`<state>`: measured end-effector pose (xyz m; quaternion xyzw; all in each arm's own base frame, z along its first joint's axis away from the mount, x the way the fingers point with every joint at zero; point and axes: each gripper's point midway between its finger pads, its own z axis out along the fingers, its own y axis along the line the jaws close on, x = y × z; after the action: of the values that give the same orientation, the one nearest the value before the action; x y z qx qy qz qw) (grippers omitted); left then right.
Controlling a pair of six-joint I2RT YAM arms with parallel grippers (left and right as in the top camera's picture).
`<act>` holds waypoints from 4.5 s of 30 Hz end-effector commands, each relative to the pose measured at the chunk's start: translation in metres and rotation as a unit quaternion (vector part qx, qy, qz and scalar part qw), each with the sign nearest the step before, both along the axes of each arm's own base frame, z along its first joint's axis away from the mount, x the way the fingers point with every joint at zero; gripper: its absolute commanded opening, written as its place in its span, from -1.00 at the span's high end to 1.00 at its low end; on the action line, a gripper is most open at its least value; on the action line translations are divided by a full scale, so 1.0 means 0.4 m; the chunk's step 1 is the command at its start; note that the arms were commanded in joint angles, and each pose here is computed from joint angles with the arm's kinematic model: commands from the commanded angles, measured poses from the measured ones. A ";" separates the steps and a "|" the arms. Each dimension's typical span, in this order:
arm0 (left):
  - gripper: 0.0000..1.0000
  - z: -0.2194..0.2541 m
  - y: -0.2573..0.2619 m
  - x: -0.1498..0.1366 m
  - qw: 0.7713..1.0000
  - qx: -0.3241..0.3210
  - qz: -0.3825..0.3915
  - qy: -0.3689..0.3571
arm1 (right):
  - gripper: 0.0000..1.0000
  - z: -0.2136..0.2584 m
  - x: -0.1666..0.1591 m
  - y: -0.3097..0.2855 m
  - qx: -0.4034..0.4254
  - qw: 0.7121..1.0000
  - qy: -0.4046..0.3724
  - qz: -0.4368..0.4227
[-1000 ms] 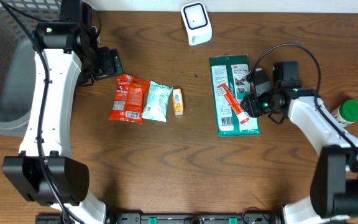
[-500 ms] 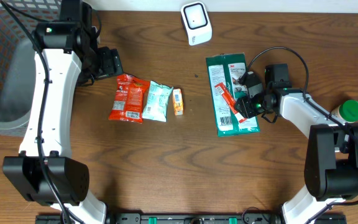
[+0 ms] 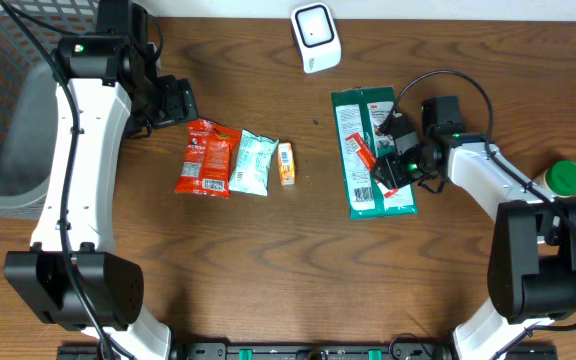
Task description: Scan the item barcode
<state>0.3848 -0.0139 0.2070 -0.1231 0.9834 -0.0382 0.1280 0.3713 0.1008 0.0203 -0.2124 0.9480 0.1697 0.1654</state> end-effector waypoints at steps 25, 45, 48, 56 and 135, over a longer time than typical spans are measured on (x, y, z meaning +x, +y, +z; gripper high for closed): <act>-0.78 -0.003 0.009 -0.001 1.000 0.008 0.002 0.002 | 0.14 -0.024 0.001 0.002 -0.041 0.999 -0.007 0.031; -0.78 -0.003 0.009 -0.001 1.000 0.008 0.002 0.002 | 0.92 0.006 0.017 0.003 -0.039 0.998 -0.030 0.030; -0.78 -0.003 0.009 -0.001 1.000 0.008 0.002 0.002 | 0.98 0.042 0.025 0.005 -0.037 0.998 -0.049 0.029; -0.78 -0.003 0.009 -0.001 1.000 0.008 0.002 0.002 | 0.98 0.156 0.010 0.073 0.051 0.994 -0.081 0.055; -0.78 -0.003 0.009 -0.001 1.000 0.008 0.002 0.002 | 0.56 -0.120 -0.105 0.257 -0.129 0.980 0.084 -0.128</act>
<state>0.3849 -0.0139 0.2070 -0.1231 0.9833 -0.0382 0.1282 0.3391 0.2142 -0.0017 -0.0989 0.9871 0.0618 0.1093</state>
